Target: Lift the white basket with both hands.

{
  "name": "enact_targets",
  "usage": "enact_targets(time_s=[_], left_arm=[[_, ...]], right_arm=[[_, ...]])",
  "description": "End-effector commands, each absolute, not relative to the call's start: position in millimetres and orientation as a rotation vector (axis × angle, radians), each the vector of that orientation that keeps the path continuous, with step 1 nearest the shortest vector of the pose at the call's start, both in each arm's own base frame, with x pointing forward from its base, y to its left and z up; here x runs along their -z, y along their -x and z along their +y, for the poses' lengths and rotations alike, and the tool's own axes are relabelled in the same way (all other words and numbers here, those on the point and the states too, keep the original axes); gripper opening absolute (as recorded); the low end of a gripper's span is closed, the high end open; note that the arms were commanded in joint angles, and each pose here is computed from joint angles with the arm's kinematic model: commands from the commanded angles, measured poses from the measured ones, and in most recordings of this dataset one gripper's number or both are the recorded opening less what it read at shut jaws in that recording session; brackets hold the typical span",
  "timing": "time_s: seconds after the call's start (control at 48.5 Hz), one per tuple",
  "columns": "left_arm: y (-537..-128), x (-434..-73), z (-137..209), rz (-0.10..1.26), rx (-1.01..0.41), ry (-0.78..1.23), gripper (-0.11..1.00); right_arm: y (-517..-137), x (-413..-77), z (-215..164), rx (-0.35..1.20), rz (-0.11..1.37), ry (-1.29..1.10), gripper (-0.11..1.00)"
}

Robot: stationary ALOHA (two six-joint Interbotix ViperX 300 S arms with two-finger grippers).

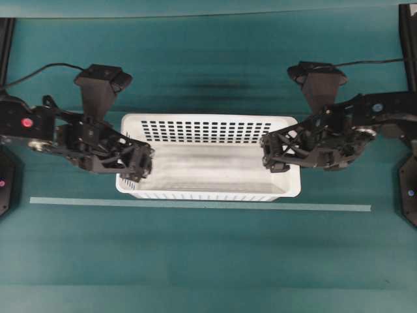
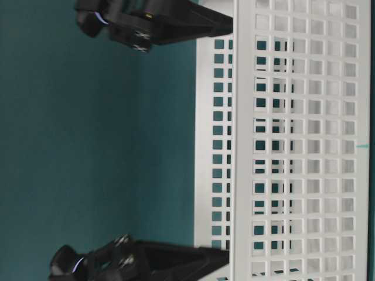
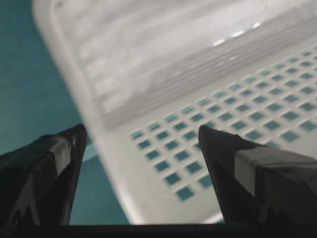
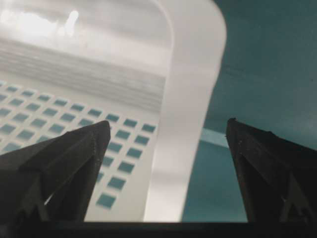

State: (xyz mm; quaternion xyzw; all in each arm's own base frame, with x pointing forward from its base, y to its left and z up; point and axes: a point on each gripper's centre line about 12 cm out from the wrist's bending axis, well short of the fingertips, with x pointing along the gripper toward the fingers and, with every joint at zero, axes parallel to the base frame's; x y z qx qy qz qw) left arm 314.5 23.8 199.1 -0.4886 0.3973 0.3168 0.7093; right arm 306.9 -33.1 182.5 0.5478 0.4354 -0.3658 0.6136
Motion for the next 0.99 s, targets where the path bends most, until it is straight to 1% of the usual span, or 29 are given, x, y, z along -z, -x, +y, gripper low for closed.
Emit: enact_targets(time_s=[0.0,0.103,0.289,0.516,0.722,0.97], left_arm=[[-313,-212,23,0.866,-0.685,1.078,0.9],[-306,-231,23,0.832,-0.66,1.079,0.9],[-287,-268,21,0.742,-0.599,1.091,0.9],[-259,-314,18,0.59,-0.478,1.082,0.9],[-238,-352,11,0.42,-0.3,0.97,0.89],[-226,-365,0,0.379,-0.179,0.797,0.89]], right_arm=[[-306,-193,-36,0.834,0.993,-1.247,0.96],[-301,-209,-37,0.803,0.962,-1.225,0.96],[-291,-246,-39,0.71,0.837,-1.195,0.96],[-281,-284,-37,0.527,0.656,-1.058,0.96],[-274,-310,-32,0.376,0.5,-0.932,0.96],[-264,-335,-17,0.189,0.336,-0.706,0.96]])
